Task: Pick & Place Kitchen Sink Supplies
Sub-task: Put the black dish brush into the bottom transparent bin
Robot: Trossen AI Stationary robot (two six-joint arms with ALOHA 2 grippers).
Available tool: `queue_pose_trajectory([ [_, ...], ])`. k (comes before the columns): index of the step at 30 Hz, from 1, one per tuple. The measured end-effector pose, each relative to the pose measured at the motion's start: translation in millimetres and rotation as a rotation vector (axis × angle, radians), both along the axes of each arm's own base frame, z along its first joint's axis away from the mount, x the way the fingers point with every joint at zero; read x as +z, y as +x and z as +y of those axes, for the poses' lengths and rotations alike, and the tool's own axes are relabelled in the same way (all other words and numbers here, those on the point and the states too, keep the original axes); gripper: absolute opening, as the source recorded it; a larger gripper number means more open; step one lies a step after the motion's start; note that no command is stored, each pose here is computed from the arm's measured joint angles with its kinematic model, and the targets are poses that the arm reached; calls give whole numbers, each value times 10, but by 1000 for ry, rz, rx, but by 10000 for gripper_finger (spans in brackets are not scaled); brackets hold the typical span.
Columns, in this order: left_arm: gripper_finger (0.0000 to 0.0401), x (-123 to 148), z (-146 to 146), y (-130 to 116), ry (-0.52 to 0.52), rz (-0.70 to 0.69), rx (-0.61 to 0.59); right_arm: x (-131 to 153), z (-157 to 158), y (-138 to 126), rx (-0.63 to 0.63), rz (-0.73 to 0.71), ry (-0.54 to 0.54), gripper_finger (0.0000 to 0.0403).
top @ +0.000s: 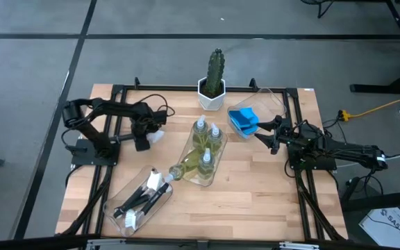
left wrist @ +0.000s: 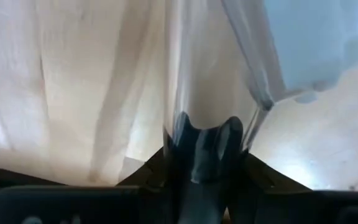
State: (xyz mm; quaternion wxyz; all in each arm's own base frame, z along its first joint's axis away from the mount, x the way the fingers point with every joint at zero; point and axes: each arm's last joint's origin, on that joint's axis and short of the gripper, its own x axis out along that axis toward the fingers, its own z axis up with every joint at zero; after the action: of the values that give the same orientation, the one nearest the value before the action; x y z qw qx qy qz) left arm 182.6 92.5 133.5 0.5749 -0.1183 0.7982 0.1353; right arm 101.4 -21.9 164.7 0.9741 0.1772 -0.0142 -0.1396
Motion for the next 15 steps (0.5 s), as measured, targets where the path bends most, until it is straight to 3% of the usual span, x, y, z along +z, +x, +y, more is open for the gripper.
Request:
queue_pose_trajectory([
  [6, 87, 204, -14, -55, 3, -117, 102, 1, 0, 0, 0, 0, 0, 300],
  [15, 87, 669, -103, -234, 136, -370, 252, 1, 0, 0, 0, 0, 0, 300],
])
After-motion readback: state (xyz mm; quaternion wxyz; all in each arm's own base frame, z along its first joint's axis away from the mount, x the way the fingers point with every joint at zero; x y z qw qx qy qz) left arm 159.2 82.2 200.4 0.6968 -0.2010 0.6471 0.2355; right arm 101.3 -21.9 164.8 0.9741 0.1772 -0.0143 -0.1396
